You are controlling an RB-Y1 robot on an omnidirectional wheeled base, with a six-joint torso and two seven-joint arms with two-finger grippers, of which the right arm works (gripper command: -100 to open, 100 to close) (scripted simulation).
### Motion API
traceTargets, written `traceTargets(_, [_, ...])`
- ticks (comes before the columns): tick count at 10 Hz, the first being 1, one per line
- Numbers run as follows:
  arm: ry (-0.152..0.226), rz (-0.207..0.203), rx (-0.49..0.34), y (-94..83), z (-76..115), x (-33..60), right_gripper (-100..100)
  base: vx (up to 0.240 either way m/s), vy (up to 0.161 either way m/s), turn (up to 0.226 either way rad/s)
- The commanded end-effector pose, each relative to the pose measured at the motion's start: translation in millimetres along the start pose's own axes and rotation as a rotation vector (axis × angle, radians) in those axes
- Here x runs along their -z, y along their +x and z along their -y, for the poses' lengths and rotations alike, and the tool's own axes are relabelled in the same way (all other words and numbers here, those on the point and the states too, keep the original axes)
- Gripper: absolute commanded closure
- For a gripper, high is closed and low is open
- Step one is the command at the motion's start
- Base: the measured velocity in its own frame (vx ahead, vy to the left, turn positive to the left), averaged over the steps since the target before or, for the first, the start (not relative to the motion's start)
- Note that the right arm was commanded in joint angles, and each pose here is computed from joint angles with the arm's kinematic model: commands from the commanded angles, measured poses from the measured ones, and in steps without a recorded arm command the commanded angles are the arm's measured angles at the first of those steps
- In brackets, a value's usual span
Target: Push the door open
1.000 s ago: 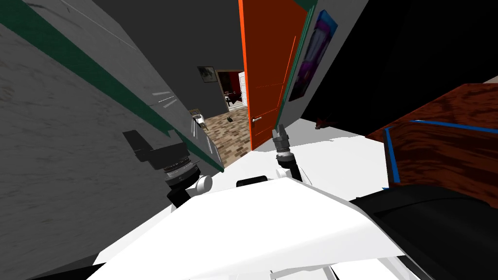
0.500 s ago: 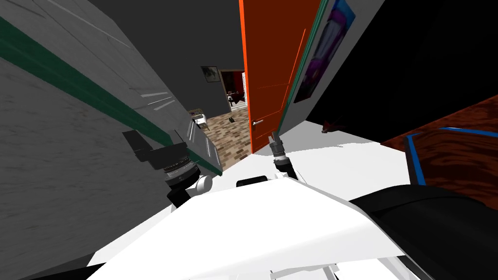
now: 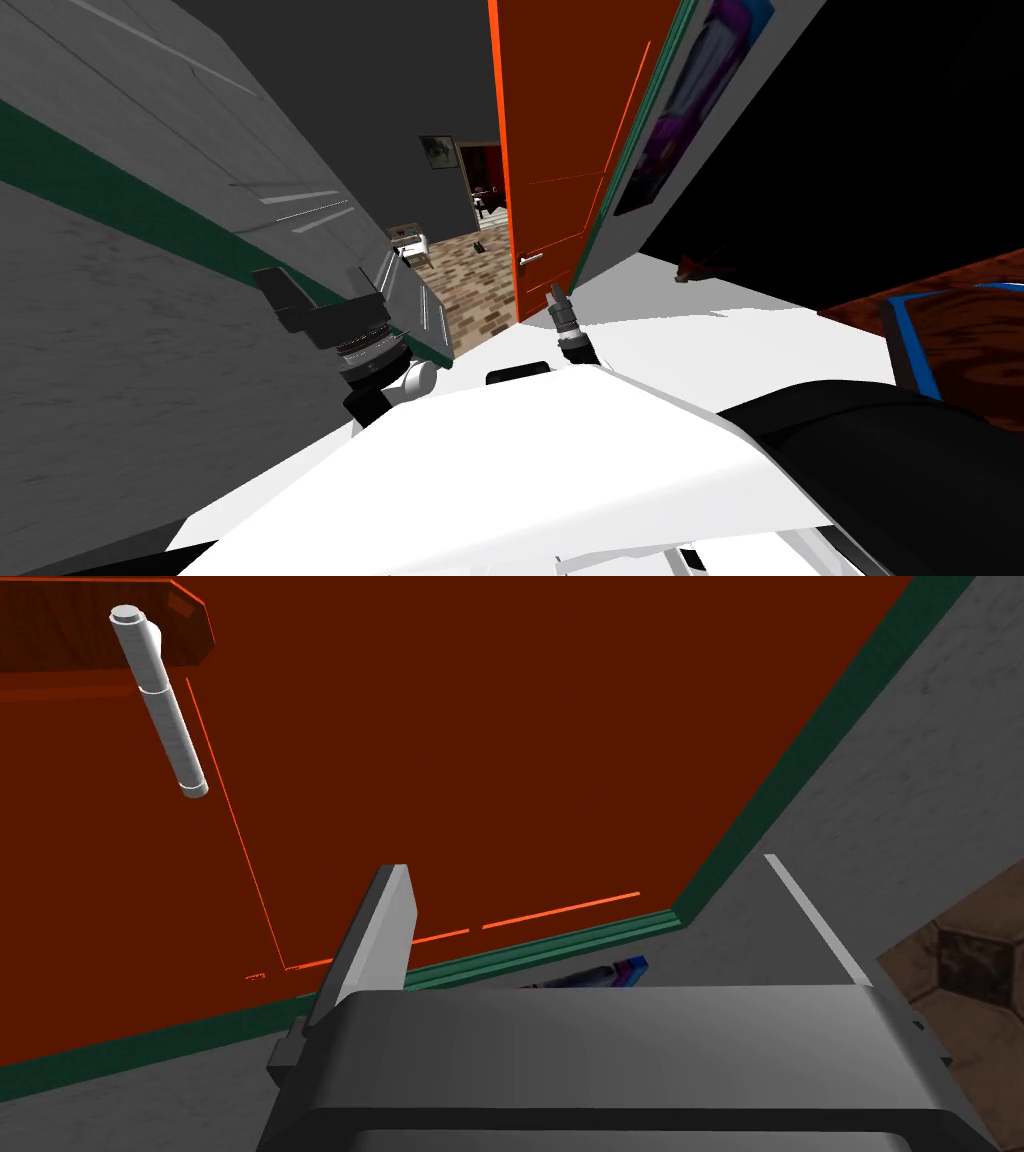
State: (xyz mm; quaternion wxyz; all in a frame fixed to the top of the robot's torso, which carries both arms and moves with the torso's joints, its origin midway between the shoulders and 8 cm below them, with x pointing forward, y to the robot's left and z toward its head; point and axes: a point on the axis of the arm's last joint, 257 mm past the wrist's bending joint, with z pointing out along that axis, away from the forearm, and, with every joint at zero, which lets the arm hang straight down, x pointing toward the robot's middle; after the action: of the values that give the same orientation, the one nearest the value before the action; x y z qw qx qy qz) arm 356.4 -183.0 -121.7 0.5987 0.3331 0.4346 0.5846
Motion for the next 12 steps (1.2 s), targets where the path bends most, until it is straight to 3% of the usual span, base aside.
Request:
traceTargets(1, [0.04,-0.013,-0.017,7.9,13.6,5.3,-100,0.158,-0.125,0.101])
traceTargets(12, [0.286,-0.09,-0.115,64.0,94.2,72.5,-100,0.181,-0.141,0.087])
